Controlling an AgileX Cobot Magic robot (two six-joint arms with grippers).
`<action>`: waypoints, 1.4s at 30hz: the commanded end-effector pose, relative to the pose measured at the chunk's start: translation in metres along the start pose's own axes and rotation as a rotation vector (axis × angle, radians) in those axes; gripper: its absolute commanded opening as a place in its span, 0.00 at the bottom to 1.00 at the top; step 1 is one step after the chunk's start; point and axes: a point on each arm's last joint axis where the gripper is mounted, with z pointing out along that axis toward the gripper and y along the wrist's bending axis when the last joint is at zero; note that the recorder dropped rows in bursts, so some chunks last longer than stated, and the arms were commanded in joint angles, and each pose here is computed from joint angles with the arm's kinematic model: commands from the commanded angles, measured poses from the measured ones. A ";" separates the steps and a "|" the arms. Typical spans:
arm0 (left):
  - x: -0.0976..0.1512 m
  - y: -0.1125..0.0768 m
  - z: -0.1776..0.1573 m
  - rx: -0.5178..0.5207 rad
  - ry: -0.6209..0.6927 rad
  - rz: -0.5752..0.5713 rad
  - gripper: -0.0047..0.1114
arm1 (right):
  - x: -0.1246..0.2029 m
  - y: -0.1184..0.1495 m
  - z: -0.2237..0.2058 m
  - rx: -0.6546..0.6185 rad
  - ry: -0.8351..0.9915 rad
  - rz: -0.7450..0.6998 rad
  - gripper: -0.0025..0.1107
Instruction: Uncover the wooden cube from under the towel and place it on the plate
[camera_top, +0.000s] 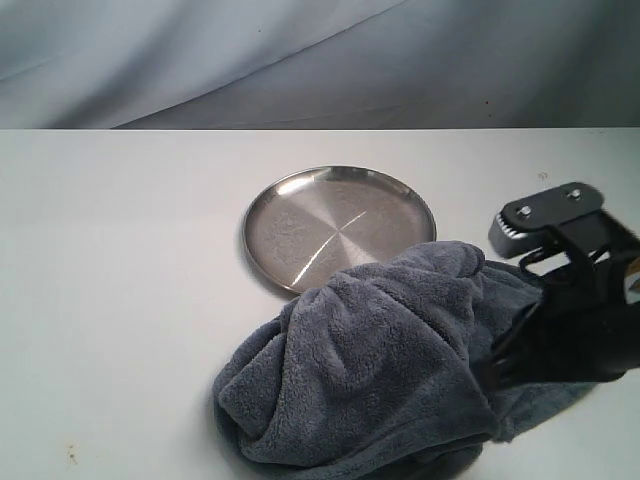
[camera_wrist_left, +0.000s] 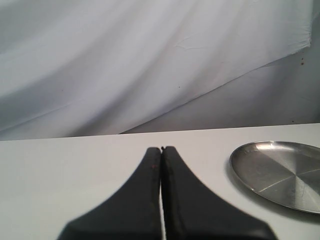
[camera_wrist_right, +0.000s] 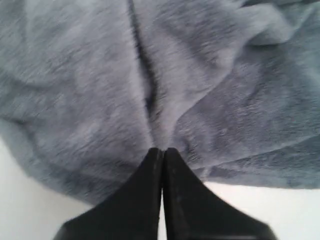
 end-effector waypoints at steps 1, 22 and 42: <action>0.000 0.000 0.000 -0.003 -0.011 -0.005 0.04 | -0.014 -0.031 -0.008 0.090 -0.083 0.083 0.02; 0.000 0.000 0.000 -0.003 -0.011 -0.005 0.04 | -0.105 -0.075 0.040 0.019 -0.035 0.199 0.02; 0.000 0.000 0.000 -0.003 -0.011 -0.005 0.04 | -0.154 0.069 0.094 -0.231 0.006 -0.161 0.02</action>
